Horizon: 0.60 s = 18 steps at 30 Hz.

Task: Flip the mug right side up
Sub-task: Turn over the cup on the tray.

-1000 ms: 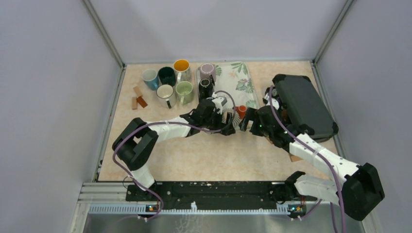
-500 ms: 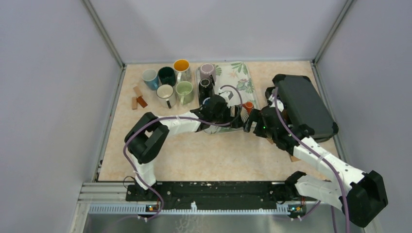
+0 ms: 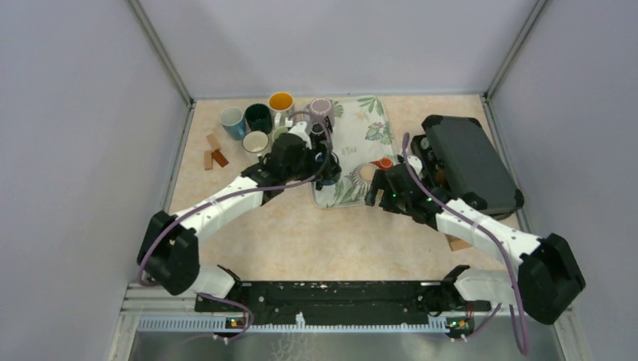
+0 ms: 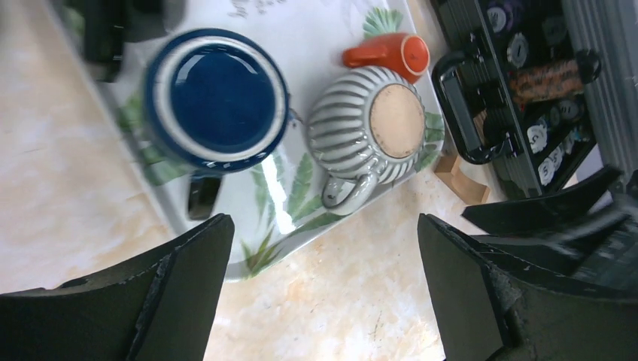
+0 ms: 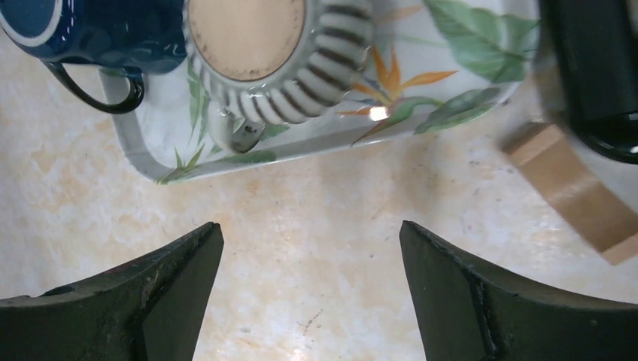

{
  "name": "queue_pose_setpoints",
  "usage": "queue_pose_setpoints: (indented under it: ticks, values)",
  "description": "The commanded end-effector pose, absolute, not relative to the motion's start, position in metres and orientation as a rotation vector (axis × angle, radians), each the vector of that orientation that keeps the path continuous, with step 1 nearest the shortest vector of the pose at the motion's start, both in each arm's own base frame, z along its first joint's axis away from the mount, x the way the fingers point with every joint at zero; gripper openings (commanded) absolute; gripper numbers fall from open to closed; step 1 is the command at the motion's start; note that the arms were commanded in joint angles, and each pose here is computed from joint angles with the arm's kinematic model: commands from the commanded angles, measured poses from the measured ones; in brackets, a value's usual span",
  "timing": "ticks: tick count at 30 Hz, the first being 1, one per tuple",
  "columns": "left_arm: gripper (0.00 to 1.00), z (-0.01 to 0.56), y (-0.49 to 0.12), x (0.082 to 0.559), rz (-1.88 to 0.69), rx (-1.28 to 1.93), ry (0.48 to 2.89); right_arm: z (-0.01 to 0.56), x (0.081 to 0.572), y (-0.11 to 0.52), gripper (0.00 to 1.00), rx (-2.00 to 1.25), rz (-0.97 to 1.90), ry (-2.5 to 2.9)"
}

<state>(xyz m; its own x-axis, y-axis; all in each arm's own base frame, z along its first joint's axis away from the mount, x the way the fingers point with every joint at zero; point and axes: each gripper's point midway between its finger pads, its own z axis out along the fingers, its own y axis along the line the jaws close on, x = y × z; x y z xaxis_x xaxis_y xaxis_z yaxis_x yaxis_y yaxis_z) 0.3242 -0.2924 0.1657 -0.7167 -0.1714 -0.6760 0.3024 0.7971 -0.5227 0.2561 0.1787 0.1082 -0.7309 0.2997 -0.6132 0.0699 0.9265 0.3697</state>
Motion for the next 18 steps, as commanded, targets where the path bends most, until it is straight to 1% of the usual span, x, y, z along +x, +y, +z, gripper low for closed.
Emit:
queue_pose_setpoints:
  ticks: [1, 8, 11, 18]
  values:
    - [0.98, 0.198, -0.26, 0.315, -0.802, 0.077, 2.163, 0.123, 0.276, 0.207, 0.85, 0.306, 0.47, 2.322]
    - [0.98, 0.231, -0.235, 0.299, -0.808, 0.128, 2.098, 0.126, 0.303, 0.217, 0.83, 0.32, 0.407, 2.277]
    - [0.98, 0.237, -0.225, 0.296, -0.793, 0.139, 2.085, 0.121, 0.312, 0.219, 0.82, 0.319, 0.364, 2.288]
    - [0.98, 0.244, -0.21, 0.295, -0.773, 0.154, 2.064, 0.108, 0.329, 0.23, 0.81, 0.321, 0.389, 2.319]
